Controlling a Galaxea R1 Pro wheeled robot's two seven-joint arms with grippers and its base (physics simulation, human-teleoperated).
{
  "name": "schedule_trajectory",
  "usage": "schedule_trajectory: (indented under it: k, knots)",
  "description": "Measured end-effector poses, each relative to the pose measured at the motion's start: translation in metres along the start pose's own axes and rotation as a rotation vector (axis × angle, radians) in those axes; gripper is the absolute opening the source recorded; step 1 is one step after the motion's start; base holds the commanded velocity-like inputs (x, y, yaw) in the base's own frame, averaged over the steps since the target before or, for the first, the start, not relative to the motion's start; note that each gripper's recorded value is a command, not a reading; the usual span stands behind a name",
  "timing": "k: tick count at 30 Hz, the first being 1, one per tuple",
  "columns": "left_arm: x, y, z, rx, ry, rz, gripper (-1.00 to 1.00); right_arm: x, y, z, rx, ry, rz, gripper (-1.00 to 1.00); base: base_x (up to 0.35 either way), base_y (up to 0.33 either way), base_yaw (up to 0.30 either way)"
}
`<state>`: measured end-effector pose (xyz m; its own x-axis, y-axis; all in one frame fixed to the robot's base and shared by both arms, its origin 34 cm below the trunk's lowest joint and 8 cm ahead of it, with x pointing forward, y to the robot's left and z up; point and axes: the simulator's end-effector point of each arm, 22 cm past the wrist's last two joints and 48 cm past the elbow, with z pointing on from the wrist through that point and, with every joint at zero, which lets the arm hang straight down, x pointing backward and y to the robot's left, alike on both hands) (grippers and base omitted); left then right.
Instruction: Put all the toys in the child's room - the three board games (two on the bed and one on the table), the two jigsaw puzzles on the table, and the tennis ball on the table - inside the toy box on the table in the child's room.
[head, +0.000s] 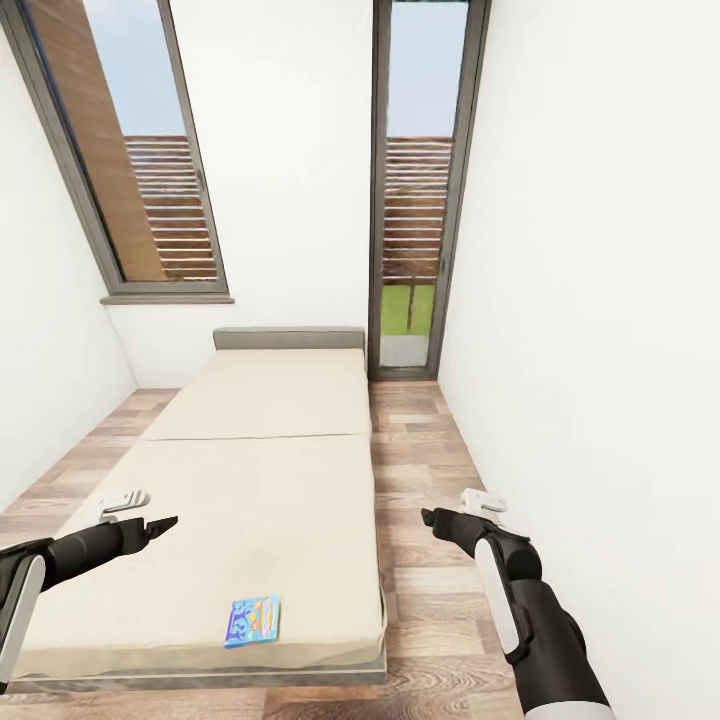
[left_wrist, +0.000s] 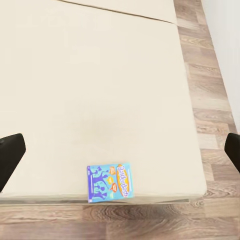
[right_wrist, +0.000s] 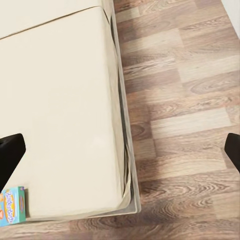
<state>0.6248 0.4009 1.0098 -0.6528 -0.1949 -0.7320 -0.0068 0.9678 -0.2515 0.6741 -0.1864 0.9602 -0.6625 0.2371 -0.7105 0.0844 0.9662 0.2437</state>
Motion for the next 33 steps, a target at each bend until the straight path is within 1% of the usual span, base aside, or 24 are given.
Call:
schedule_trajectory:
  k: [10, 13, 14, 19, 27, 33]
  knots:
    - [0.000, 0.000, 0.000, 0.002, 0.000, 0.000, 1.00, -0.001, 0.004, 0.000, -0.006, -0.002, -0.006, 1.00, 0.000, -0.143, 0.000]
    - [0.000, 0.000, 0.000, 0.002, 0.000, 0.000, 1.00, -0.001, 0.009, -0.001, -0.013, -0.002, -0.017, 1.00, 0.000, -0.033, 0.000]
    - [0.000, 0.000, 0.000, 0.002, 0.000, 0.000, 1.00, 0.000, 0.015, -0.001, -0.023, 0.000, -0.031, 1.00, 0.000, -0.012, 0.000]
    - [0.000, -0.002, 0.000, 0.008, -0.001, 0.000, 1.00, 0.001, 0.024, -0.001, -0.035, 0.001, -0.053, 1.00, -0.011, -0.022, 0.000]
    - [-0.001, -0.003, 0.000, 0.014, -0.003, 0.000, 1.00, 0.002, 0.028, -0.001, -0.041, 0.001, -0.062, 1.00, -0.084, -0.154, 0.000]
    - [-0.001, -0.003, -0.001, 0.017, 0.000, -0.006, 1.00, 0.002, 0.028, -0.001, -0.042, 0.000, -0.063, 1.00, -0.022, -0.041, 0.000]
